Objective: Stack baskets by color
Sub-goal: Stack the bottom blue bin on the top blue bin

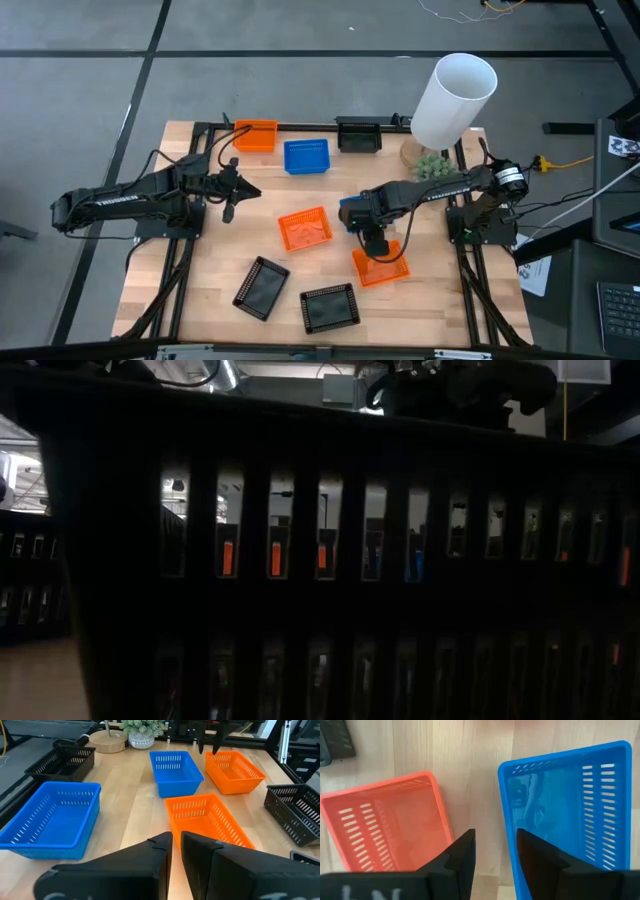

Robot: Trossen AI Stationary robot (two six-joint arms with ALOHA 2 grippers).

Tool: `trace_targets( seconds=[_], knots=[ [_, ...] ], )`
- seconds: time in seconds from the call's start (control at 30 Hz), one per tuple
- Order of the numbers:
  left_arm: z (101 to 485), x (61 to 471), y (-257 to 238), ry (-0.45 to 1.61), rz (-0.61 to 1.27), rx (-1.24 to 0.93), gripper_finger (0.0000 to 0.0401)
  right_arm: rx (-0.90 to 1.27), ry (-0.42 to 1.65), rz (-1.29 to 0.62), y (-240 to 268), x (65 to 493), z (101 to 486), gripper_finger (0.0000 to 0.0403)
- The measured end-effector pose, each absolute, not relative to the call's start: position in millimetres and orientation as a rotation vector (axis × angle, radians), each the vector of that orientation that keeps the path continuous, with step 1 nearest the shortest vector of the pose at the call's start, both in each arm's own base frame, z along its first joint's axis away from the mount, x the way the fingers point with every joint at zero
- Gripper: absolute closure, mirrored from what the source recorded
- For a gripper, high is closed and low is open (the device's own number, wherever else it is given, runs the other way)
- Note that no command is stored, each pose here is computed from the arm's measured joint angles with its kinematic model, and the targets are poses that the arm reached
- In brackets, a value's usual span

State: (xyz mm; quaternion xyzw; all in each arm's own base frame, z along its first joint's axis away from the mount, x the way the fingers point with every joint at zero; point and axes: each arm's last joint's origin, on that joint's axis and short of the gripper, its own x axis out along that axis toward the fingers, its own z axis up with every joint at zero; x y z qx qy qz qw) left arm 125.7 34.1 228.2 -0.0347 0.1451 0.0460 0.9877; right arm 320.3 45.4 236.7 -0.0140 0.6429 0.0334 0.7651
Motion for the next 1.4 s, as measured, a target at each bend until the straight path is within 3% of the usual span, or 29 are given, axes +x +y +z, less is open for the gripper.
trace_targets(
  seconds=[0.37, 0.63, 0.97, 1.07, 1.23, 1.4],
  knots=[
    [228, 126, 34, 0.295, 0.093, -0.07, 0.0371, -0.065, 1.477, -0.031, 27, 310, 201, 0.0262],
    [228, 126, 35, 0.296, 0.107, -0.067, 0.0371, -0.019, 1.504, 0.004, 24, 304, 188, 0.0262],
    [228, 125, 36, 0.299, 0.164, -0.059, 0.0371, -0.108, 1.379, -0.027, 22, 303, 160, 0.0263],
    [228, 125, 36, 0.299, 0.163, -0.059, 0.0371, -0.115, 1.329, -0.045, 22, 307, 159, 0.0285],
    [227, 125, 36, 0.311, 0.164, -0.062, 0.0371, -0.159, 1.254, -0.111, 20, 319, 172, 0.0388],
    [226, 125, 36, 0.316, 0.164, -0.063, 0.0371, -0.218, 1.211, -0.174, 17, 335, 209, 0.0397]
  ],
)
